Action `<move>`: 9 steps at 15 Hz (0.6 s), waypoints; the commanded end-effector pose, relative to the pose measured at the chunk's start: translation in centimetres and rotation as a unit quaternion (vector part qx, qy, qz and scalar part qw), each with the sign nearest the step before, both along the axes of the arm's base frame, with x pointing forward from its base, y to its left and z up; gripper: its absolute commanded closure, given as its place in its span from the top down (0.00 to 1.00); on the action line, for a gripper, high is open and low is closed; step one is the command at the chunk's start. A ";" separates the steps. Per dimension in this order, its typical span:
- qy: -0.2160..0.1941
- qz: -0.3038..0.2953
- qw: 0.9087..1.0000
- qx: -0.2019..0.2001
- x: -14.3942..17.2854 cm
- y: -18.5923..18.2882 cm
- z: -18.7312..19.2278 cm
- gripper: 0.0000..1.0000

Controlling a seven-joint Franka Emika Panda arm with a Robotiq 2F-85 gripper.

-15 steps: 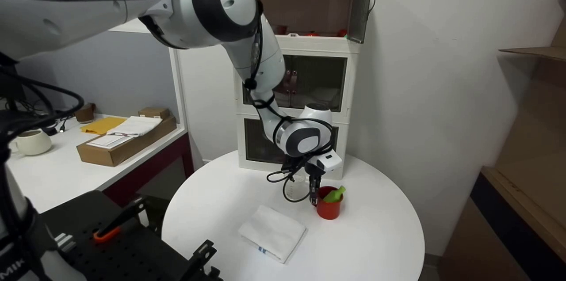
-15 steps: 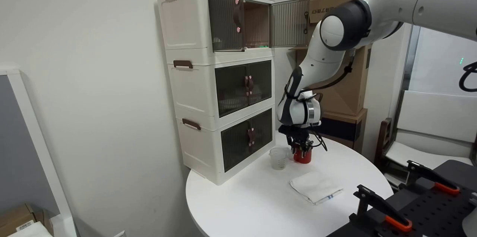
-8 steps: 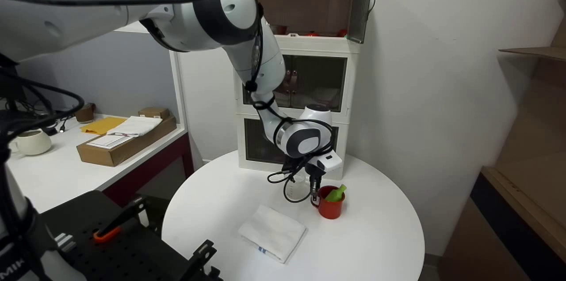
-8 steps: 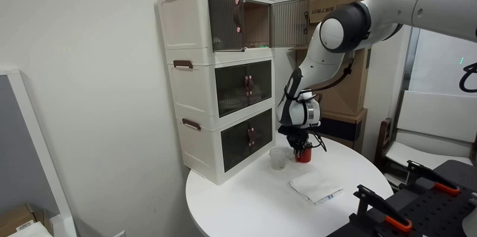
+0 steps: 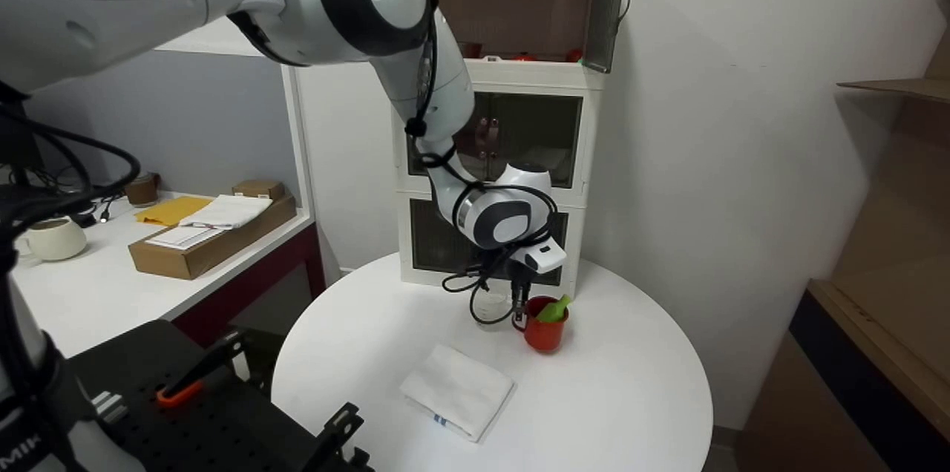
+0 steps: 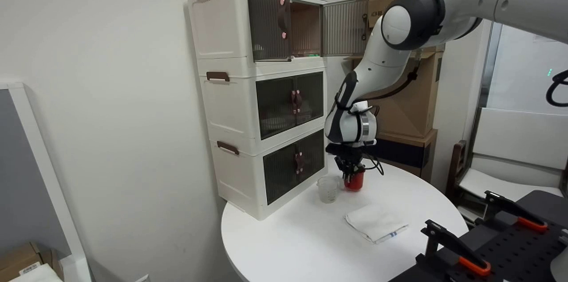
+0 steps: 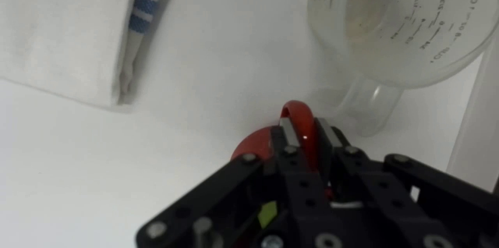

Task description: Put the cup into the top compartment

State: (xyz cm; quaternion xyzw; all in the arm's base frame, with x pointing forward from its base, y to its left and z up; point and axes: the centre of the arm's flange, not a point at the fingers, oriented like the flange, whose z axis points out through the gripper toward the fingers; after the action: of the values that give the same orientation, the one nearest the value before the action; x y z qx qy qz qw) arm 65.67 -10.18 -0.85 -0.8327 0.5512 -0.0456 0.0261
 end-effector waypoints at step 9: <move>0.016 0.181 0.983 -0.012 -7.2 8.5 14.1 0.04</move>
State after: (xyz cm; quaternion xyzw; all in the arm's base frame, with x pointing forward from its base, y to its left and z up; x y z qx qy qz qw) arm 62.04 -3.55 8.10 -0.8927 0.4486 -0.0354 0.0259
